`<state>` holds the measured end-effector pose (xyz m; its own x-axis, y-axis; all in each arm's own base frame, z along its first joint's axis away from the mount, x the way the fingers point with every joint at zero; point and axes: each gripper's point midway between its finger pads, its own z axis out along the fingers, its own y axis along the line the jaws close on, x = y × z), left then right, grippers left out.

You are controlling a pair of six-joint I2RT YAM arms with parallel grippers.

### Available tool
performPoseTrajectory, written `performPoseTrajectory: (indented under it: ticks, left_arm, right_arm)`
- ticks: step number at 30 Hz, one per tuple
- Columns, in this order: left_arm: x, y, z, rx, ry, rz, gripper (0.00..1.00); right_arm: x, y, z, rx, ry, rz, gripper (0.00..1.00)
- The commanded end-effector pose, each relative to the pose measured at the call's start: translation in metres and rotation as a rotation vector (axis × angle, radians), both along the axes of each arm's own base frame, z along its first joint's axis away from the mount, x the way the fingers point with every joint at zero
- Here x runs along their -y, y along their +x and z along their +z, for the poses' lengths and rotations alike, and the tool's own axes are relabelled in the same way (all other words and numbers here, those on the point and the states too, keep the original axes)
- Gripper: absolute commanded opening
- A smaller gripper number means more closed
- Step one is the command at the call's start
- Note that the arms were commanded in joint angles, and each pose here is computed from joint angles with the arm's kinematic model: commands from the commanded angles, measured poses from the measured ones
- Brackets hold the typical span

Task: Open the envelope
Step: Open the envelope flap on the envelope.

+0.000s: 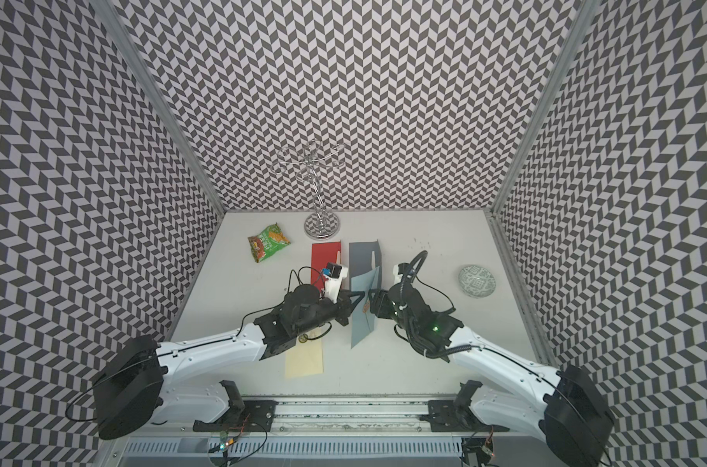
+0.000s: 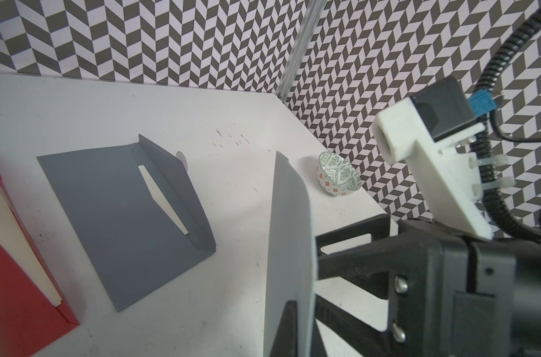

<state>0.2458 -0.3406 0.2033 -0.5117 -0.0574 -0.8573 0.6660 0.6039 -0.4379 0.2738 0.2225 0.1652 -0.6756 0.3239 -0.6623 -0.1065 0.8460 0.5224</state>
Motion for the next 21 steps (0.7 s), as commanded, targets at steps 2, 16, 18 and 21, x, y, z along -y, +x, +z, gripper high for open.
performPoseTrajectory:
  ticks: [2, 16, 18, 21]
  left_arm:
    - [0.0146, -0.0145, 0.0165, 0.028, -0.048, -0.094, 0.00]
    - [0.0144, -0.0142, 0.0150, 0.015, -0.045, -0.089, 0.00]
    - [0.0145, -0.0138, 0.0152, 0.013, -0.046, -0.087, 0.00]
    - [0.0144, -0.0132, 0.0132, 0.008, -0.042, -0.083, 0.00]
  right_arm:
    - [0.0054, 0.0082, 0.0012, -0.016, -0.023, -0.062, 0.69]
    - [0.0116, 0.0084, 0.0073, -0.016, -0.034, -0.090, 0.70]
    - [0.0115, 0.0080, 0.0081, -0.015, -0.033, -0.087, 0.70]
    - [0.0104, 0.0072, 0.0078, -0.018, -0.031, -0.080, 0.70]
